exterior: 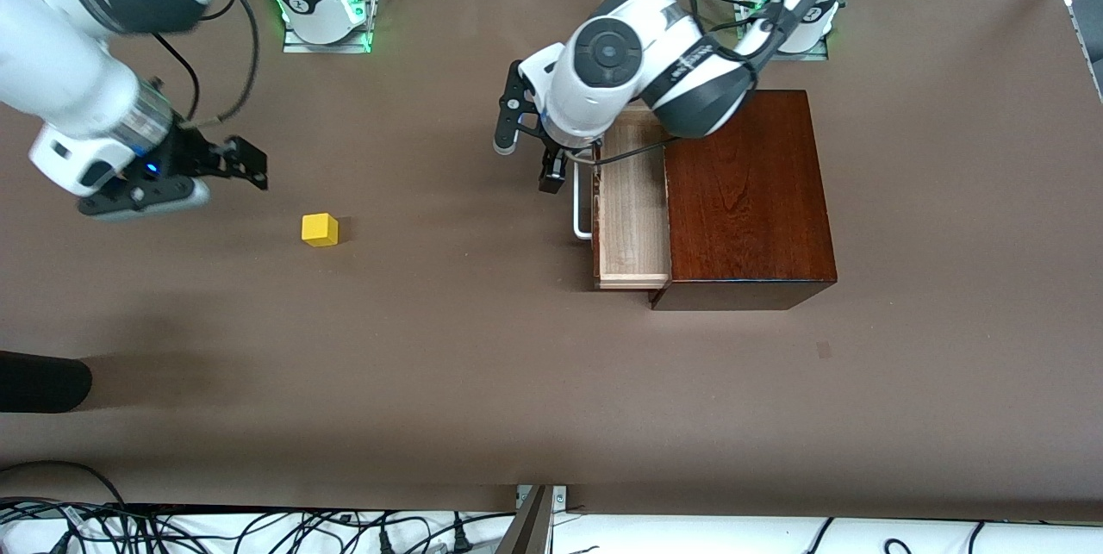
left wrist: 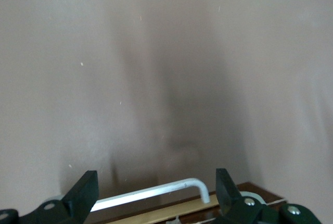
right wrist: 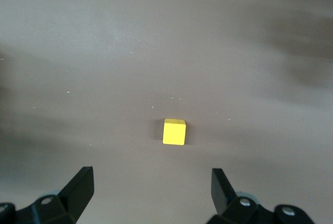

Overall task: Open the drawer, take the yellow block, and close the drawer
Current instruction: 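Release the cube and retract the right gripper while the left gripper reaches the drawer, then push the drawer front into the box with the left gripper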

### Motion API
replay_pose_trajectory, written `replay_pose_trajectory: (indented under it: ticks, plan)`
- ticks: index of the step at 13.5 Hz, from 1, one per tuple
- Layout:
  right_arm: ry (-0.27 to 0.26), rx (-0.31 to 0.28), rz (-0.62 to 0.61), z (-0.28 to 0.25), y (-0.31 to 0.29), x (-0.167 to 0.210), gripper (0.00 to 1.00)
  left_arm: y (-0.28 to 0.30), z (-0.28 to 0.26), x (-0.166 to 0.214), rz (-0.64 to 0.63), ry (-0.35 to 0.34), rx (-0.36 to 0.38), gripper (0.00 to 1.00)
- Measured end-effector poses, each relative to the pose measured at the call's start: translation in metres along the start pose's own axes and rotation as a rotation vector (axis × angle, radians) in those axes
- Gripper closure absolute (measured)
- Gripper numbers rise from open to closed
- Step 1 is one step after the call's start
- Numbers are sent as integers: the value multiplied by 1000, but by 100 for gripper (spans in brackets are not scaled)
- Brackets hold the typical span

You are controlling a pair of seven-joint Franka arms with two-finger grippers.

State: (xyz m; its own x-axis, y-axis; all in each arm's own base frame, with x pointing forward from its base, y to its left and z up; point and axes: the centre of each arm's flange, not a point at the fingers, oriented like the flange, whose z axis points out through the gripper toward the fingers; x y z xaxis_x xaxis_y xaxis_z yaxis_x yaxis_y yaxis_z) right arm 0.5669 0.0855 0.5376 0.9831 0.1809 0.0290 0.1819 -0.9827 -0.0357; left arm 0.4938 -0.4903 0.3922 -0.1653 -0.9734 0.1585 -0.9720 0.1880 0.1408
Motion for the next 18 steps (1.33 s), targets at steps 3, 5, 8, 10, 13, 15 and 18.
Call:
replay_pose_trajectory:
  ticks: [3, 5, 8, 10, 13, 15, 18]
  plan:
    - [-5, 3, -20, -21, 3, -8, 0, -11, 44, -6, 50, -94, 20, 0]
    - [-5, 3, -30, -31, 3, -8, 0, -16, 68, -12, 81, -149, 33, 0]
    - [-25, 5, -37, -39, 2, -11, 0, -17, 90, -15, 95, -167, 29, 0]
    - [-32, 4, -36, -39, 3, -11, 0, -18, 90, -17, 98, -178, 33, 0]
    - [0, 0, -38, -60, 2, -9, 0, -23, 87, -30, 84, -196, 18, 0]
    - [8, -12, -38, -70, 4, -9, 0, -25, 84, -35, 80, -215, 3, 0]
    - [-22, -61, -42, -66, 8, -10, 0, -26, 78, -57, 49, -285, -57, 0]
